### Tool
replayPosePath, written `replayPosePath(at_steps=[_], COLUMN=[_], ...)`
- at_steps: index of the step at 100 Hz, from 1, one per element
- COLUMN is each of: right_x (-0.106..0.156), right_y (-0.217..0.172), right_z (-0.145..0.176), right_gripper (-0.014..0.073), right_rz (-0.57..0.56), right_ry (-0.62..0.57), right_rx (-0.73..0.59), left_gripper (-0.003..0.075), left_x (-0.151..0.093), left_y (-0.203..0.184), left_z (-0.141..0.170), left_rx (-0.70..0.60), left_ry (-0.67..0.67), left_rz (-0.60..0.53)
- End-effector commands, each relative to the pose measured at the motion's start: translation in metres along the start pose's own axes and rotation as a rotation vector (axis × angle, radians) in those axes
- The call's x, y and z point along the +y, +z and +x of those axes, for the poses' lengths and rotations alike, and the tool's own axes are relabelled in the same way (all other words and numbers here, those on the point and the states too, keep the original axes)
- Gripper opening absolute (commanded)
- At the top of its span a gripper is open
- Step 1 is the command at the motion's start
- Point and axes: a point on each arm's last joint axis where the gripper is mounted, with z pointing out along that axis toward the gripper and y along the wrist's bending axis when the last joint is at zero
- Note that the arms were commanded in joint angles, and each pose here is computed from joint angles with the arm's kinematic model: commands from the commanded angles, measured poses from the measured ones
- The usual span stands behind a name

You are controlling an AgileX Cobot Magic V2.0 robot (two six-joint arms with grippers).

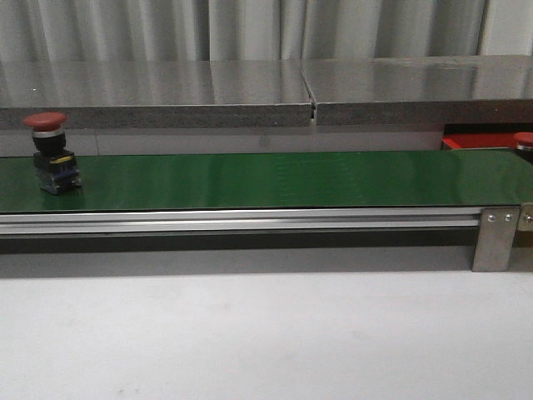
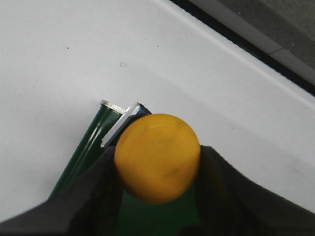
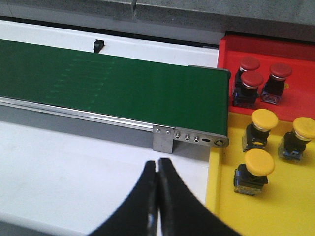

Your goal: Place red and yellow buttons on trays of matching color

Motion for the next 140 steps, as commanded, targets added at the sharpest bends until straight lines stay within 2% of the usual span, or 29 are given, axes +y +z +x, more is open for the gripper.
replayPosePath(at_steps=[1,33,62,72,89,96,118,140], right_x=[-0.001,-0.001,-0.001,-0.001,-0.001,-0.001,-0.001,-0.001], right_y=[-0.003,-0.003,-0.003,-0.003,-0.003,-0.003,-0.003,-0.003], right_z=[-0.013,-0.013,-0.013,-0.013,-0.013,-0.013,-0.013,-0.013], right_gripper=[-0.0121,-0.0121,-0.0121,-0.0121,-0.0121,-0.0121,-0.0121,-0.0121], right_rz=[0.011,0.011,0.011,0.011,0.011,0.011,0.011,0.011], right_ry=[-0.014,-0.014,-0.014,-0.014,-0.014,-0.014,-0.014,-0.014], right_rx=[-0.087,-0.087,-0.087,-0.087,-0.087,-0.087,-0.087,-0.087], left_gripper=[0.0153,0.0152,0.0155,0.0226,0.0519,0.0579,0.0566,0.0566], left_x=[-0.010,0.000,0.007,0.008,0.008,0.008,0.006,-0.006], left_y=[-0.033,-0.012,0.006,0.007,0.007,0.007,-0.004,-0.042], left_z=[0.004,0.040,0.049,0.050,0.049,0.049,0.048,0.048], left_rx=[-0.108,-0.023,-0.037,-0.043,-0.055,-0.055,-0.083,-0.189], left_ry=[0.024,0.063,0.064,0.062,0.082,0.082,0.134,0.293], left_rz=[0.040,0.013,0.000,0.000,-0.001,-0.001,0.001,-0.033])
